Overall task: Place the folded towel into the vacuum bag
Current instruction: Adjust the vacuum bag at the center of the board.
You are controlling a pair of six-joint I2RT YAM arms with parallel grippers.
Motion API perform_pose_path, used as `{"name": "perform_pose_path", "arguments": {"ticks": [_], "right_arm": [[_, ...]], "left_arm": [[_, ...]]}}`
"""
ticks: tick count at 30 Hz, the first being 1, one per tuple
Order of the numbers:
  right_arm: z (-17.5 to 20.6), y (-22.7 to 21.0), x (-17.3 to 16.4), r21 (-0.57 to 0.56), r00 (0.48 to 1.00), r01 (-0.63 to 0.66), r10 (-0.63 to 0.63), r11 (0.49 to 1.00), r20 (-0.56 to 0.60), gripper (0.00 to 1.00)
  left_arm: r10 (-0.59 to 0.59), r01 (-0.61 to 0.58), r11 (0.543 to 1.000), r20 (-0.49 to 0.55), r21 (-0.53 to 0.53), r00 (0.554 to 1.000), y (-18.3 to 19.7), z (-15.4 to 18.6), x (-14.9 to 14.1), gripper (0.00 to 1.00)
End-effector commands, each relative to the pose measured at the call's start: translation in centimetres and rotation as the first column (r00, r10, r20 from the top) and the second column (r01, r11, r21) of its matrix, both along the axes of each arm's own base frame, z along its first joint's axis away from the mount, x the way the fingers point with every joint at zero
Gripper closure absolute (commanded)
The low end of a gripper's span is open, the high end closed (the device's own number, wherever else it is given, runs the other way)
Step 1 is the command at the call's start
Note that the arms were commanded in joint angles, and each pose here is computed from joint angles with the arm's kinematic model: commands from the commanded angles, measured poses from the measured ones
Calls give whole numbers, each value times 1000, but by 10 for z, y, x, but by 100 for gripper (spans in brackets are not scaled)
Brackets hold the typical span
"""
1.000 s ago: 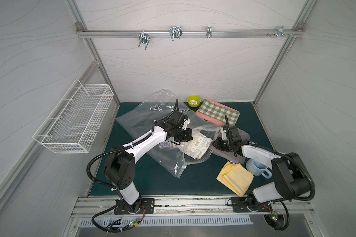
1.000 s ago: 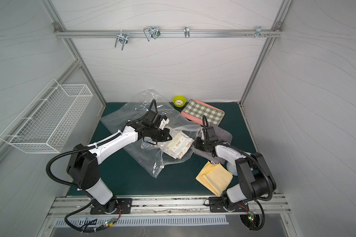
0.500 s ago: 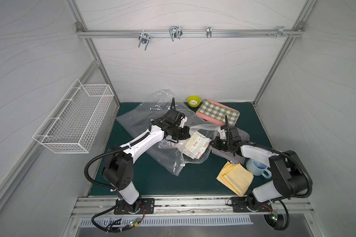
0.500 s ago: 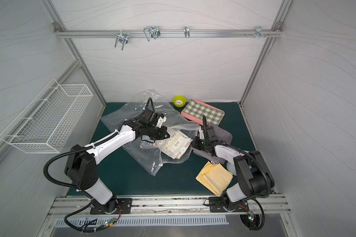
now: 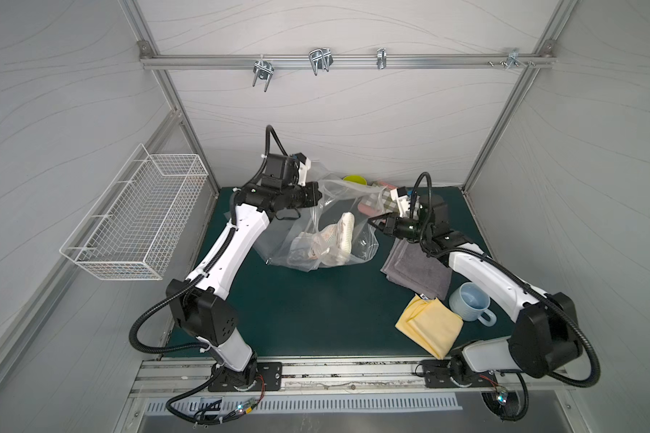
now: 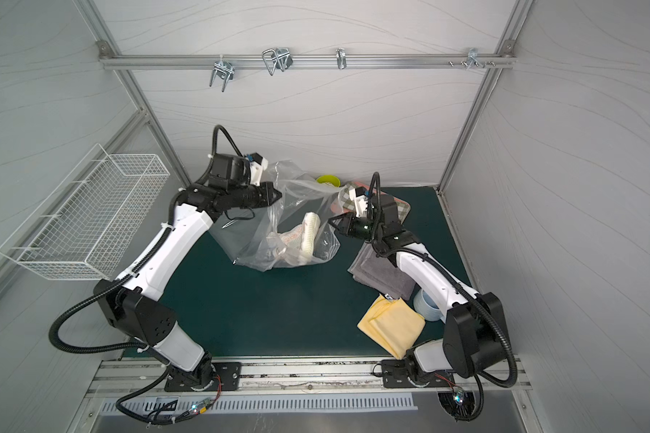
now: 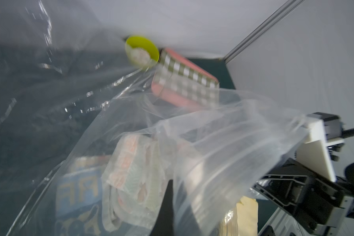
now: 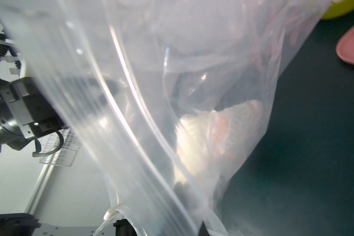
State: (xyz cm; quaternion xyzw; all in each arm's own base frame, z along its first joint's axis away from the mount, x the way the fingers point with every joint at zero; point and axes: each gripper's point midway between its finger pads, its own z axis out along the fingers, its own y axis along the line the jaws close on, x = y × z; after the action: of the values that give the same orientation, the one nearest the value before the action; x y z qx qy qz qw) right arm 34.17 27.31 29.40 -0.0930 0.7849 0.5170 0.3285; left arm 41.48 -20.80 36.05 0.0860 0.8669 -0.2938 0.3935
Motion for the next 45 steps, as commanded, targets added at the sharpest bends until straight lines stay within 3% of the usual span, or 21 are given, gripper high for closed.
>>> {"name": "perform_pose_path", "arguments": {"ticks": [1, 4, 7, 12, 17, 20, 21, 22, 24, 27, 34, 39, 45], "right_arm": [[30, 9, 1, 25, 998, -42, 40, 999, 54, 100], [35, 8, 6, -15, 997, -15, 16, 1000, 80, 100], [18, -2, 14, -92, 997, 62, -57, 994, 51, 100], [-30, -34, 20, -261, 975, 207, -222, 943, -26, 100], [-74, -73, 6, -381, 930, 303, -359, 874, -84, 96], [-90, -105, -4, -393, 883, 376, -453, 839, -121, 84], [-95, -118, -8, -401, 862, 405, -490, 822, -132, 75], [-99, -132, -11, -416, 835, 440, -533, 796, -137, 61], [-107, -159, -19, -457, 782, 493, -607, 741, -142, 45], [-125, -197, -32, -515, 688, 543, -703, 663, -179, 35], [-171, -251, -48, -573, 503, 577, -806, 582, -312, 26], [-194, -265, -42, -632, 468, 538, -821, 558, -327, 19], [-219, -281, -36, -730, 406, 480, -861, 486, -307, 16]], "left_arm": [[-106, 105, 994, 183, 12, 977, -2, 71, -26, 100], [-135, 146, 989, 222, -36, 966, -5, 95, -43, 100], [-145, 153, 988, 186, -25, 972, -7, 78, -47, 100], [-89, 89, 995, 5, 49, 996, -7, -26, -41, 100], [-77, 88, 993, -144, 73, 987, -31, -118, -59, 100], [-50, 60, 997, -223, 38, 974, -44, -151, -67, 100], [-41, 45, 999, -246, 11, 968, -47, -158, -67, 100], [-40, 40, 999, -261, -7, 965, -50, -163, -66, 100], [-48, 48, 999, -272, -9, 961, -52, -168, -65, 100], [-51, 57, 998, -282, 16, 958, -53, -172, -63, 100], [-73, 76, 997, -301, 1, 951, -60, -174, -66, 100], [-76, 80, 997, -294, 4, 953, -60, -172, -66, 100], [-78, 82, 997, -289, 3, 954, -60, -168, -66, 100]]}}
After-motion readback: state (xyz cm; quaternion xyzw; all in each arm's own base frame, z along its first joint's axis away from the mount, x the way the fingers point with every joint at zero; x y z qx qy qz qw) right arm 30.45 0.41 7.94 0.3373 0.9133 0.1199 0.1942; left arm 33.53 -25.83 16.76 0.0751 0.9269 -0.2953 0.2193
